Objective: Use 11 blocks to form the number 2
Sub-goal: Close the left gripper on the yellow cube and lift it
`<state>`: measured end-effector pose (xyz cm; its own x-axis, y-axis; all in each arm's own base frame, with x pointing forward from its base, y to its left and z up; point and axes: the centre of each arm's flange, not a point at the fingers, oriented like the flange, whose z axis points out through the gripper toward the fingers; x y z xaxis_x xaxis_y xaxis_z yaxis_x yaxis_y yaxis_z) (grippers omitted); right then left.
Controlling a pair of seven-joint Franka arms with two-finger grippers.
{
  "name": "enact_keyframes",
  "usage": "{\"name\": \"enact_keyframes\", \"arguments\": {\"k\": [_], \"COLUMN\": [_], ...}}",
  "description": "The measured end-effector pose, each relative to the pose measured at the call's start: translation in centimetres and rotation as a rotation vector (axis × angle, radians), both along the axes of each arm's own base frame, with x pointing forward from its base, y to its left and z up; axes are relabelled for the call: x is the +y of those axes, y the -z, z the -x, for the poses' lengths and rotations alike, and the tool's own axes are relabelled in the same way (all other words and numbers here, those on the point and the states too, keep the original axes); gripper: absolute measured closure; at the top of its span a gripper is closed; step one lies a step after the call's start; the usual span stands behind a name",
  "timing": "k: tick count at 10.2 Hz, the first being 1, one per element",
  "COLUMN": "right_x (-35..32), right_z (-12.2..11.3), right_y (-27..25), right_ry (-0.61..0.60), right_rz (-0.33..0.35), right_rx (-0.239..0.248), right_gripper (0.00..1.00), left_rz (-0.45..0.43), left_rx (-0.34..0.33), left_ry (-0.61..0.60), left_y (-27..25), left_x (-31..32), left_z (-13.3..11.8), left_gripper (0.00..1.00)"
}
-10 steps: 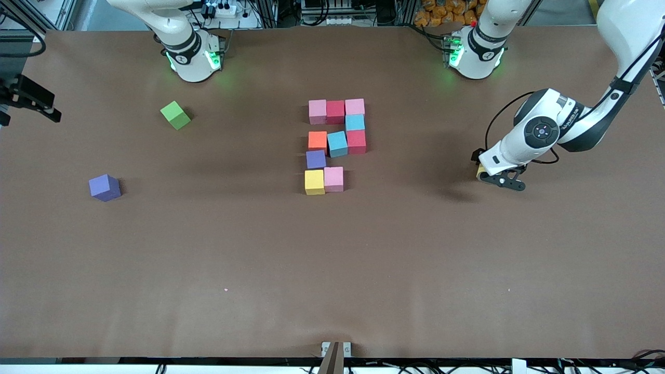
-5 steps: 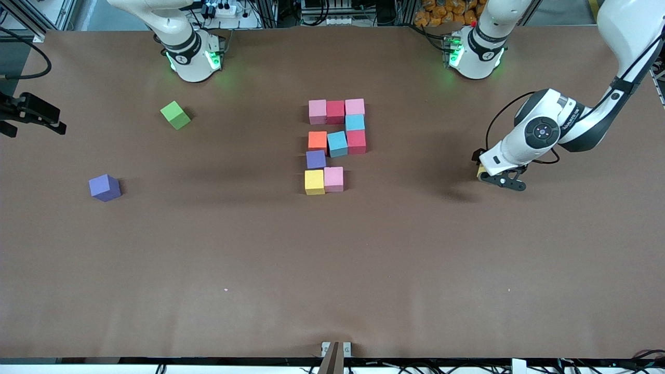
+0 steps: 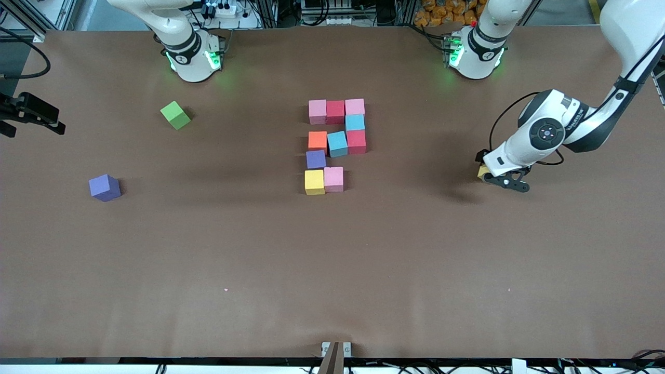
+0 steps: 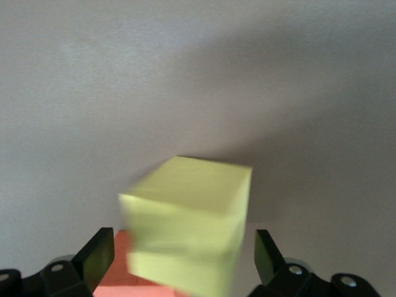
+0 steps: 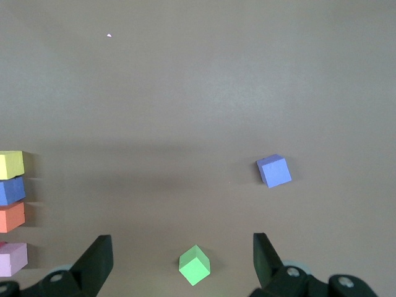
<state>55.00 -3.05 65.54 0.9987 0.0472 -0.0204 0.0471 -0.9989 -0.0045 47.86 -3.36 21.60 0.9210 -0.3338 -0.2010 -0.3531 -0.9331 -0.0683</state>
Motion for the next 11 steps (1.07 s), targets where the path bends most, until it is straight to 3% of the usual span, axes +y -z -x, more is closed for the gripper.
{"name": "enact_keyframes", "arguments": {"k": [11], "right_x": [-0.31], "right_z": [0.02], "right_y": [-0.01], "right_ry": [0.006], "right_rz": [0.000], "right_rx": [0.000], "right_gripper": [0.00], "left_rz": [0.025], "left_rx": [0.011], "left_ry": [0.004], "left_y": [0.39], "left_x": [0.70], "left_z": [-0.28], "left_gripper": [0.00]}}
